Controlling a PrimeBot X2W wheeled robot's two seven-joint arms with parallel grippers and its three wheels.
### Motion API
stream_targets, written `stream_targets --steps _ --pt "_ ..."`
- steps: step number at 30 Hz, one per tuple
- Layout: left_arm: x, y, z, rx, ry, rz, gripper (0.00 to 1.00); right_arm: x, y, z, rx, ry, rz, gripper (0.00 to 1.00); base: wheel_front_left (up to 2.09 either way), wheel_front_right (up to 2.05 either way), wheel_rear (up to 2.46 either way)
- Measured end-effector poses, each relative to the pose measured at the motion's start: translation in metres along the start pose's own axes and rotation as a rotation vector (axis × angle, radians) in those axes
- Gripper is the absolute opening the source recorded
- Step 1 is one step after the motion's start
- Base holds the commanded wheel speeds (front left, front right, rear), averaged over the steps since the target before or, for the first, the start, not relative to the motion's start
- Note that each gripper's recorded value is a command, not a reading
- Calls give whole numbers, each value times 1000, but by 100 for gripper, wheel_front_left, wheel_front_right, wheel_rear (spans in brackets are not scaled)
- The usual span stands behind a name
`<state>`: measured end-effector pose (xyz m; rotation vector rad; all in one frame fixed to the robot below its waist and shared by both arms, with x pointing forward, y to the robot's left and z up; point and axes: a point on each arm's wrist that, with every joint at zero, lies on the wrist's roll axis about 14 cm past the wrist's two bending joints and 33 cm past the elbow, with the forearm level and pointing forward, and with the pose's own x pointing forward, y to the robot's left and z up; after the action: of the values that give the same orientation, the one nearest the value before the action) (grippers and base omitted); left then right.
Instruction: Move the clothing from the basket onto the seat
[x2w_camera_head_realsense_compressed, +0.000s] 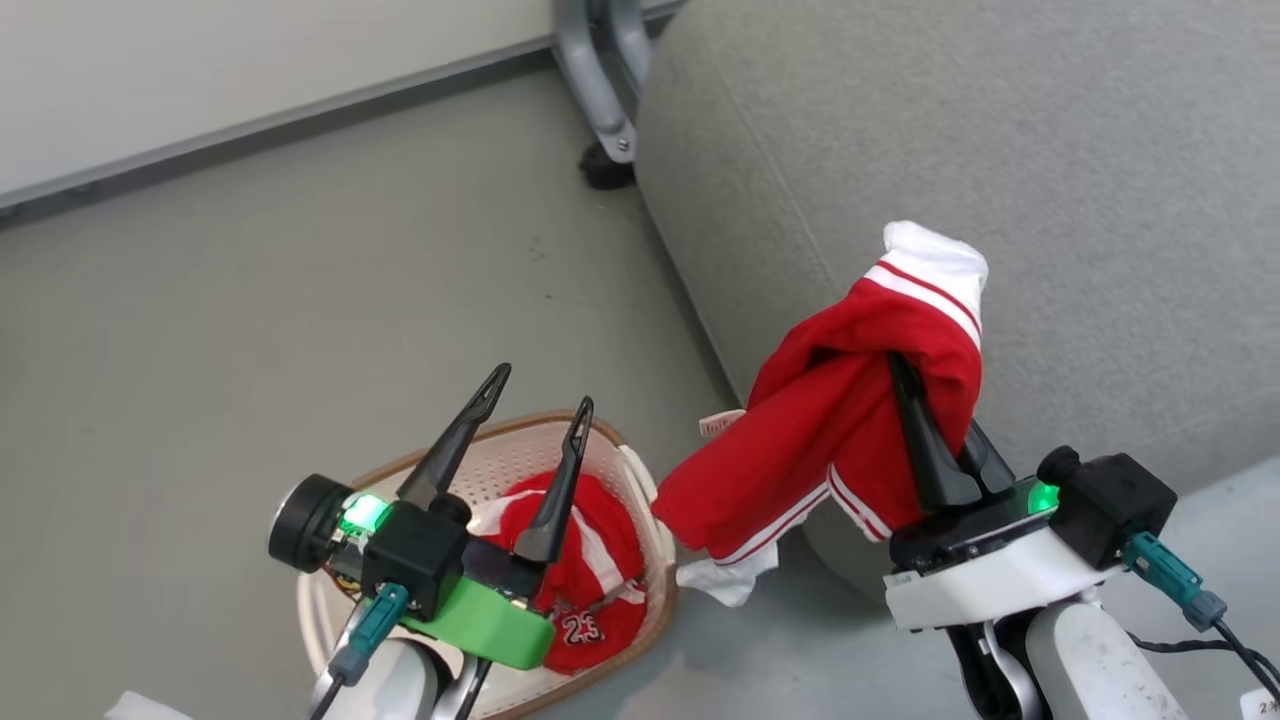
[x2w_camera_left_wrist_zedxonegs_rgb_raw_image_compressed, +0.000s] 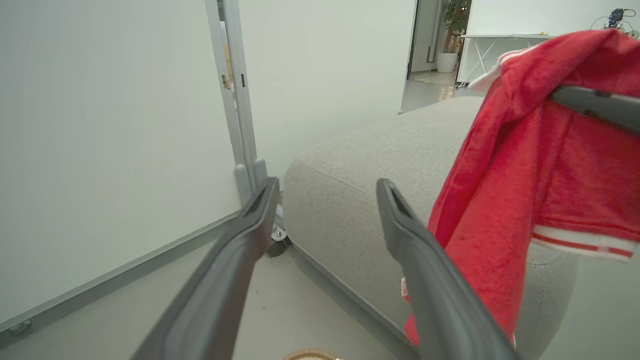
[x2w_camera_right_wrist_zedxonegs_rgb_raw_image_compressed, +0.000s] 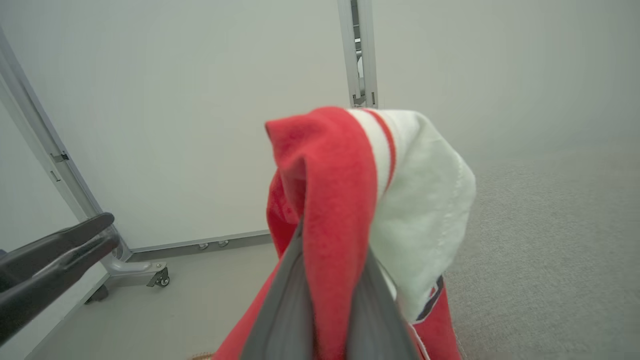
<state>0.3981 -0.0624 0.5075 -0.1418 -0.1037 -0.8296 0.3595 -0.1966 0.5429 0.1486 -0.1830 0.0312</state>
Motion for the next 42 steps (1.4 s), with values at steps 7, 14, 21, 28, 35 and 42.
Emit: stream_targets --steps 7,14,21,28,35,42 --pt "14 -16 -29 -29 50 -103 100 -10 -28 -1 -42 18 -110 0 0 0 0" --pt "31 -24 -46 -64 49 -172 100 9 -68 12 -160 -9 -186 0 0 0 0" --pt "41 -10 -60 -75 36 -191 100 72 -101 49 -390 -100 -138 0 0 0 0" --pt "35 16 -96 -106 91 -152 100 142 -137 78 -524 -170 -126 0 0 0 0" --pt "22 31 -129 -147 151 -113 100 190 -178 82 -620 -156 -170 0 0 0 0" --pt "14 46 -151 -200 187 -36 100 171 -248 15 -648 70 -342 0 0 0 0"
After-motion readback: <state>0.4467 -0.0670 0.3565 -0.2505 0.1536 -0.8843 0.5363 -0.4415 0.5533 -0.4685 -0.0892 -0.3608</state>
